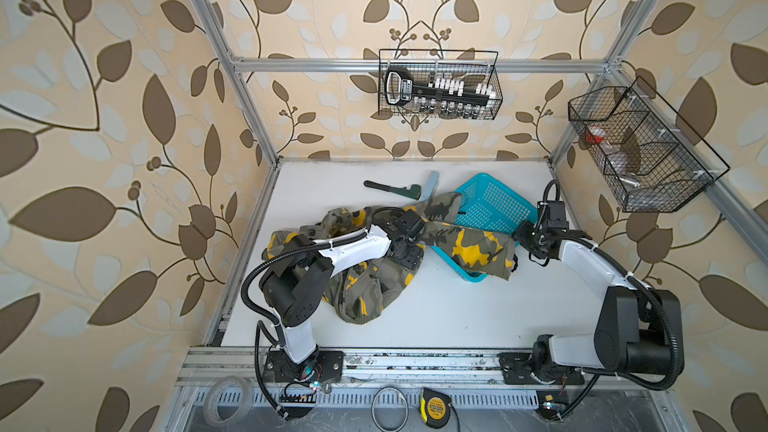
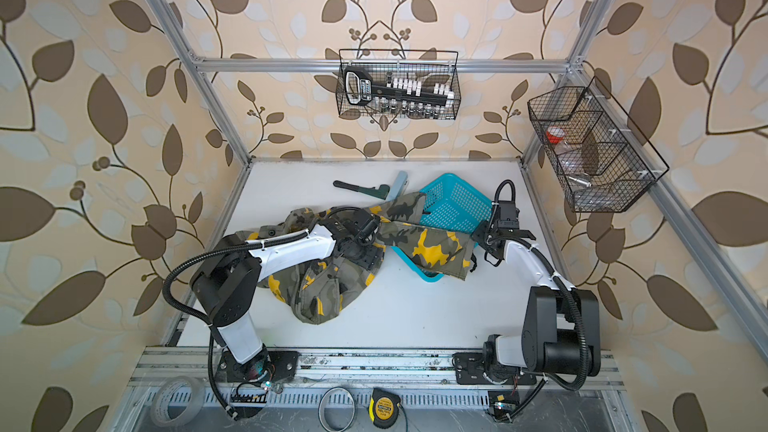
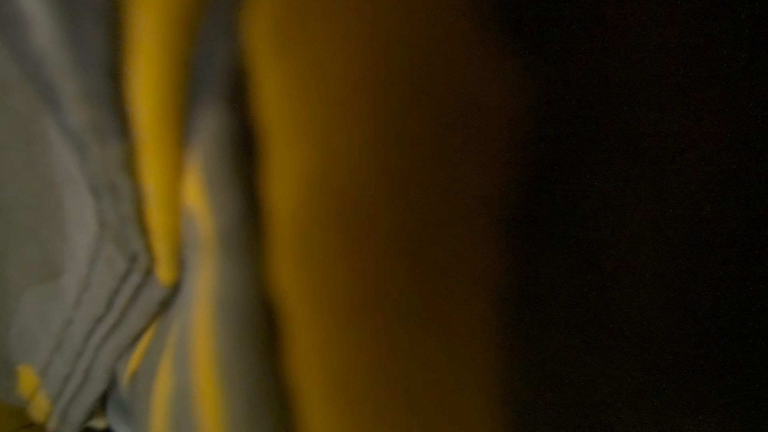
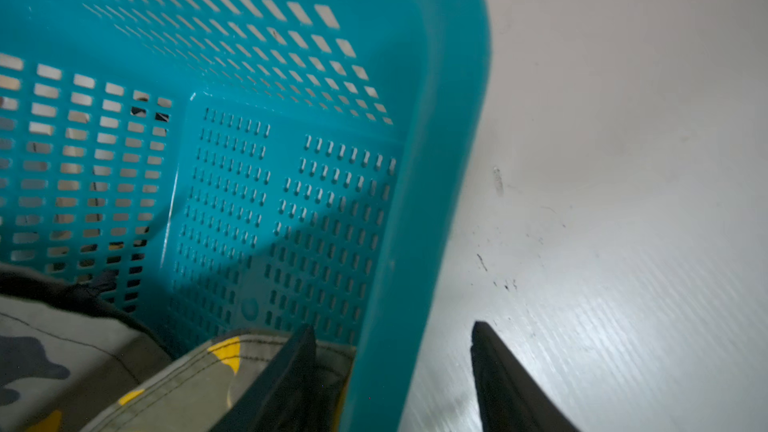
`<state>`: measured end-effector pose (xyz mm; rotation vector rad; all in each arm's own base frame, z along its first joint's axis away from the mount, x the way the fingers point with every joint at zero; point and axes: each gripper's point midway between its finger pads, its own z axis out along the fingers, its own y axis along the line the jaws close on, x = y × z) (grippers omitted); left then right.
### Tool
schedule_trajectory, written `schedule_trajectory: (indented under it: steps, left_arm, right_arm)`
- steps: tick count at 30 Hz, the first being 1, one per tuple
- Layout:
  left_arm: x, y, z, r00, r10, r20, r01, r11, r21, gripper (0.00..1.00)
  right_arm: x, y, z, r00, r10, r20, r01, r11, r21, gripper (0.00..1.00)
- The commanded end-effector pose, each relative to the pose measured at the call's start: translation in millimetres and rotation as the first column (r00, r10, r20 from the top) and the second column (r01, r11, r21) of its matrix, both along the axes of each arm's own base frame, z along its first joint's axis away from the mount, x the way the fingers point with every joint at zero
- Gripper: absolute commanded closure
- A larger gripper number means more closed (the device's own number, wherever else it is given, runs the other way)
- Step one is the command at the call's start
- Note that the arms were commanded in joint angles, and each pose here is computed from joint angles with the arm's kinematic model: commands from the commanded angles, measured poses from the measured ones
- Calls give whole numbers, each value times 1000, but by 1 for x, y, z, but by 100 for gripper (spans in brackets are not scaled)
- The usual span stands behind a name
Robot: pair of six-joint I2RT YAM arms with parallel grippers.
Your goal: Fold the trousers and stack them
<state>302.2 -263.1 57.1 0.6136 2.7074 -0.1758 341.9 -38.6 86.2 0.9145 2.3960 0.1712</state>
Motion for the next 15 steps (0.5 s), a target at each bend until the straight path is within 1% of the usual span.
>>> schedule_trajectory:
  steps: [1, 3, 5, 7, 8, 9, 12, 15]
  left_arm:
    - [13, 4, 2, 997, 39, 61, -41, 999, 31, 44]
    - [20, 18, 1, 995, 75, 63, -81, 992, 92, 58]
    - [29, 40, 2, 988, 146, 57, -152, 979, 136, 75]
    - [36, 65, 1, 974, 223, 50, -228, 961, 156, 97]
    - [38, 81, 0, 961, 272, 47, -276, 946, 169, 100]
    - [40, 94, 0, 949, 313, 45, -316, 932, 178, 100]
    - [43, 130, 3, 912, 405, 66, -410, 889, 203, 100]
    - [41, 164, 6, 875, 474, 95, -482, 840, 250, 100]
  right_arm:
    - [0, -7, -4, 1000, -24, 4, 24, 1000, -8, 51]
    - [1, -15, -4, 999, -34, -1, 34, 999, -26, 55]
    - [1, -23, -4, 999, -42, -8, 41, 998, -53, 59]
    - [1, -28, -5, 999, -46, -20, 45, 997, -66, 69]
    - [1, -31, -6, 999, -48, -22, 46, 996, -73, 73]
    - [1, -34, -6, 998, -50, -26, 47, 995, -85, 77]
    - [1, -43, -8, 998, -56, -43, 50, 992, -116, 78]
    - [-1, -59, -8, 995, -75, -63, 63, 984, -168, 86]
